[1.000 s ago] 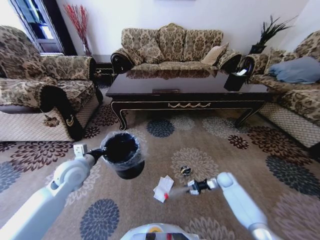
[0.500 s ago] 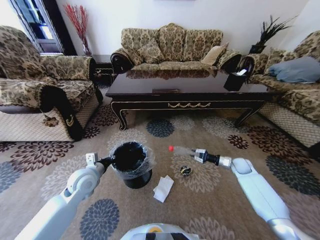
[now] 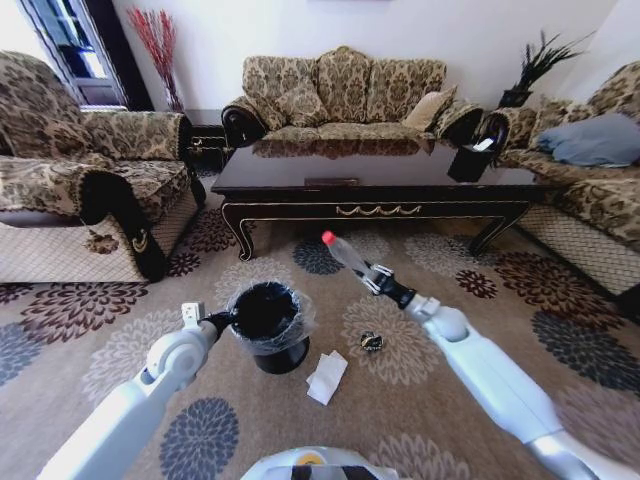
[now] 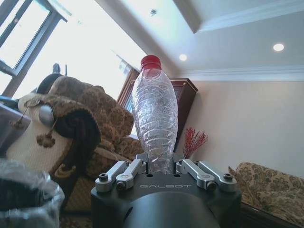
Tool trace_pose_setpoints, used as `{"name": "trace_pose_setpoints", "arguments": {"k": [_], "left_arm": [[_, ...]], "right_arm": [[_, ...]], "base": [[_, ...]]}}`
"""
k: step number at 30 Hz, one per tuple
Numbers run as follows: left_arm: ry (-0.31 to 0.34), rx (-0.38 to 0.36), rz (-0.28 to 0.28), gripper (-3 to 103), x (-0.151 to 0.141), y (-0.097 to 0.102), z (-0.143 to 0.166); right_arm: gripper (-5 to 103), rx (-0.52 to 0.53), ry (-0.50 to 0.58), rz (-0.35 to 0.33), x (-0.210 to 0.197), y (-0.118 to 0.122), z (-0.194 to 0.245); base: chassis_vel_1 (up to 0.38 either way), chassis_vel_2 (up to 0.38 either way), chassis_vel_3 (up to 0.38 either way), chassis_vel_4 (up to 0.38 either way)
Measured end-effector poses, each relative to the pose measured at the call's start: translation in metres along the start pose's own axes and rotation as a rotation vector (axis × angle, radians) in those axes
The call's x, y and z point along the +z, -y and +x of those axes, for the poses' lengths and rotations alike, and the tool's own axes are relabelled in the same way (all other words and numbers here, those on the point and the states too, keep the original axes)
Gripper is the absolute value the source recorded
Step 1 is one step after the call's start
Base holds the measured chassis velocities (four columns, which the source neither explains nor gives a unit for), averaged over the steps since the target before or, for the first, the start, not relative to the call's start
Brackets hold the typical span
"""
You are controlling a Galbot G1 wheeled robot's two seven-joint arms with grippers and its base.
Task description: Move to the front of the table and pick up the trash from the floor, then place it into the trash bin.
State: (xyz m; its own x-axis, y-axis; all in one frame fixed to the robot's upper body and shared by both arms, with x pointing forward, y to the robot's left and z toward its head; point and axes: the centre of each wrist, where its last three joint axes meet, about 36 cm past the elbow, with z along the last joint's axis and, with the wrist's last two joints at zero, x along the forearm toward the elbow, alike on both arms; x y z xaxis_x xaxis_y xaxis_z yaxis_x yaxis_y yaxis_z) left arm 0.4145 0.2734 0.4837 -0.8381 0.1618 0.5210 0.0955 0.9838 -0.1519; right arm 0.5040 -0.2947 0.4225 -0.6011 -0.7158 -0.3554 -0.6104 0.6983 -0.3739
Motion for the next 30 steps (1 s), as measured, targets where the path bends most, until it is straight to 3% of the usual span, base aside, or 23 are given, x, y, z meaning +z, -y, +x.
{"name": "trace_pose_setpoints", "arguments": {"k": [1,4,7,15,27,30], "left_arm": [[0.000,0.012,0.000,4,-0.001,0.004,-0.008],[-0.002,0.058,0.014,4,-0.005,0.022,-0.031],[0.002,0.091,0.021,4,-0.012,0.039,-0.049],[0.030,0.161,0.050,4,-0.041,0.074,-0.077],[0.032,0.167,0.061,4,-0.052,0.079,-0.089],[0.033,0.165,0.062,4,-0.054,0.079,-0.092]], "right_arm": [[22,0.011,0.021,-0.055,-0.008,-0.014,-0.014],[22,0.000,0.056,-0.133,-0.022,-0.038,-0.040],[22,-0.022,0.063,-0.154,-0.024,-0.049,-0.051],[22,-0.045,0.001,-0.117,0.009,-0.055,-0.044],[19,-0.059,-0.029,-0.103,0.028,-0.049,-0.034],[33,-0.065,-0.029,-0.099,0.030,-0.047,-0.035]], "base": [[0.000,0.000,0.000,0.000],[0.000,0.000,0.000,0.000],[0.000,0.000,0.000,0.000],[0.000,0.000,0.000,0.000],[0.000,0.000,0.000,0.000],[0.000,0.000,0.000,0.000]]}}
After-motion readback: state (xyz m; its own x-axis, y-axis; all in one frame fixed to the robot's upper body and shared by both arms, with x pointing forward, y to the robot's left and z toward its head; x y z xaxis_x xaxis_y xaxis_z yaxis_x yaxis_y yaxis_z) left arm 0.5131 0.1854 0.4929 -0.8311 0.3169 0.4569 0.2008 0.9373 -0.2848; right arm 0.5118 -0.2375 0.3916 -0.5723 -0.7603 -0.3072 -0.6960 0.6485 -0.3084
